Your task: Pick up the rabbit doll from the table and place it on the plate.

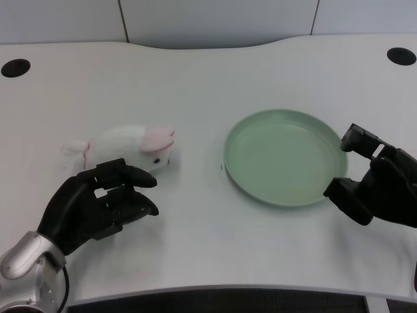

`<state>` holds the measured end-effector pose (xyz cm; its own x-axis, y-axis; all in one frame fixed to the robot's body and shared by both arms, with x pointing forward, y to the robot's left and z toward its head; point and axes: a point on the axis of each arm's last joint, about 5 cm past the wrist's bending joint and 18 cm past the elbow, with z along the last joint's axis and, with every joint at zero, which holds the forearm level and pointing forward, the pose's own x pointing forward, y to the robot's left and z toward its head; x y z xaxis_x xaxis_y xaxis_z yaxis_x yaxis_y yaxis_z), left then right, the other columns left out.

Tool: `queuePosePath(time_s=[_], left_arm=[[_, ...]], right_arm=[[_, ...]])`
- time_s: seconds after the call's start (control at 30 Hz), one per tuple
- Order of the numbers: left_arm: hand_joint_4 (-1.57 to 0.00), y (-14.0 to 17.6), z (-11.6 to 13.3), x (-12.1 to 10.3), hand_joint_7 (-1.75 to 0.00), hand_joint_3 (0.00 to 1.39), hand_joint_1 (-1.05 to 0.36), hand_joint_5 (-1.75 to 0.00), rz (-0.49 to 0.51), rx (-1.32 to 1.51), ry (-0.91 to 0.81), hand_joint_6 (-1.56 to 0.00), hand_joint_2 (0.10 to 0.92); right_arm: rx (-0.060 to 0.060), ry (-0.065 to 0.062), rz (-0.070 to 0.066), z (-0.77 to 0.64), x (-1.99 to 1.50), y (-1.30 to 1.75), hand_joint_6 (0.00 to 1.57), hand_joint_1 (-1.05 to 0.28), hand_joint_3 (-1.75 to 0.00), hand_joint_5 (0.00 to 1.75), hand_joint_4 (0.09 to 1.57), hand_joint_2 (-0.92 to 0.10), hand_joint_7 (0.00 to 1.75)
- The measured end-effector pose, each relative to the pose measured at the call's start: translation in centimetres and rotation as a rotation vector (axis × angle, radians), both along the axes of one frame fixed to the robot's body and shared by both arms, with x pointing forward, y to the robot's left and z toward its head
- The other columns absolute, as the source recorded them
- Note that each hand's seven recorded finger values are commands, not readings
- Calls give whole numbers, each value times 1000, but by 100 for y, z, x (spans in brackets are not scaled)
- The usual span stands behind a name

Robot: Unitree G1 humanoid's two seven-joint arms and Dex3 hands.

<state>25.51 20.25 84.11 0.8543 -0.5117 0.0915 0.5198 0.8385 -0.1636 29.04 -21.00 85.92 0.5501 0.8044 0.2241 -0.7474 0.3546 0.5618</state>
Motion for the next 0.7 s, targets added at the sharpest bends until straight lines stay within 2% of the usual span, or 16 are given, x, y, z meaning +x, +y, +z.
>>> queuePosePath(time_s=[0.7], left_arm=[[-573,8,-9,-6,-949,2,-511,-1270,-15,5,7,-724,841]], right_arm=[[-4,2,-4,1,0,0,859,-660,-1,1746,1060,-909,1746]])
